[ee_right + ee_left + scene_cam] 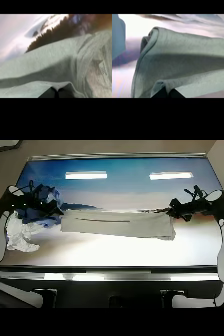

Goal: Fold the shirts.

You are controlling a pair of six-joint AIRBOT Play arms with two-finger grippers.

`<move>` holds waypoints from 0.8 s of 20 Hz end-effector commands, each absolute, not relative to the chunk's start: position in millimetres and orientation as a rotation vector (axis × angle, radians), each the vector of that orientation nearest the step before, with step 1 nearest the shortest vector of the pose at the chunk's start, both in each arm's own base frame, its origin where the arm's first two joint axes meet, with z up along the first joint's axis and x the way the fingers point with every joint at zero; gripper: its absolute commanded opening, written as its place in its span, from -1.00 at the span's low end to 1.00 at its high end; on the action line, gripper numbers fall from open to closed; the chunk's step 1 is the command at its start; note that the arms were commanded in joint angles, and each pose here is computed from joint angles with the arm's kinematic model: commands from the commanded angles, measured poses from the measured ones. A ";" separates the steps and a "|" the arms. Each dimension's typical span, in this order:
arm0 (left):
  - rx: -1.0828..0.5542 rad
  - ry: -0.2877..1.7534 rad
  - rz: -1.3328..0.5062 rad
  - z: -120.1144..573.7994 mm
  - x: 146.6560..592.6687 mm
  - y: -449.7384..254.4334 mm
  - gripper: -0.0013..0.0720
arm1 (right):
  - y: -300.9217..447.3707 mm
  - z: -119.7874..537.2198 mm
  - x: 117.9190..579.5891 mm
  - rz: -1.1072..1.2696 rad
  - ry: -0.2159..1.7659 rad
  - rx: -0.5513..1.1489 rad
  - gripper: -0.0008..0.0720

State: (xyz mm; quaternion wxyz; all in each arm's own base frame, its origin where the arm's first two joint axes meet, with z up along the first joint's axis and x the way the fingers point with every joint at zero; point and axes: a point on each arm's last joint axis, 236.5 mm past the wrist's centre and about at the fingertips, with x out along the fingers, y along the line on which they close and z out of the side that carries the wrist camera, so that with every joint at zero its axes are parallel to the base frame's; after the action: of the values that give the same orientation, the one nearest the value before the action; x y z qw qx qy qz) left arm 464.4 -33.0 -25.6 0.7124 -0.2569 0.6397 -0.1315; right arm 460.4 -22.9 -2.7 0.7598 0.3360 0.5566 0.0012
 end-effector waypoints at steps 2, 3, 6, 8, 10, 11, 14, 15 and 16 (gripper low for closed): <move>-0.631 1.518 -0.265 -69.5 474.2 -37.7 -0.91 | -26.3 -37.4 486.0 -0.036 1.216 0.760 -0.83; -0.639 1.547 -0.265 -79.7 470.8 -38.7 -0.91 | -25.3 -43.5 484.0 -0.036 1.235 0.764 -0.83; -0.666 1.586 -0.249 -92.0 466.4 -40.3 -0.83 | -22.5 -52.3 478.1 -0.029 1.275 0.765 -0.80; -0.663 1.596 -0.262 -82.9 464.8 -38.5 0.73 | -21.3 -43.3 474.3 -0.008 1.278 0.751 0.50; -0.625 1.582 -0.306 -59.6 466.1 -34.2 0.82 | -24.9 -22.8 461.9 0.092 1.302 0.670 0.94; -0.596 1.549 -0.327 -44.4 469.5 -31.2 0.82 | -36.7 -15.8 453.7 0.098 1.317 0.675 0.94; -0.550 1.423 -0.329 4.2 479.5 -26.7 0.82 | -88.0 -20.3 416.7 0.026 1.393 0.797 0.94; -0.538 1.395 -0.331 17.1 479.7 -26.8 0.82 | -97.6 -26.8 404.6 0.004 1.423 0.845 0.94; -0.523 1.369 -0.336 29.8 479.0 -27.5 0.82 | -103.9 -35.3 394.5 -0.003 1.451 0.876 0.95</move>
State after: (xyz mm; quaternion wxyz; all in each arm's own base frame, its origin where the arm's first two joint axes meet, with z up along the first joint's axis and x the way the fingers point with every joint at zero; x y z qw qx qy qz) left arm 478.2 -28.6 -6.1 0.7027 -0.2536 0.6489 -0.1442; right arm 429.7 -82.9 -28.0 0.7058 0.3572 0.6118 0.0015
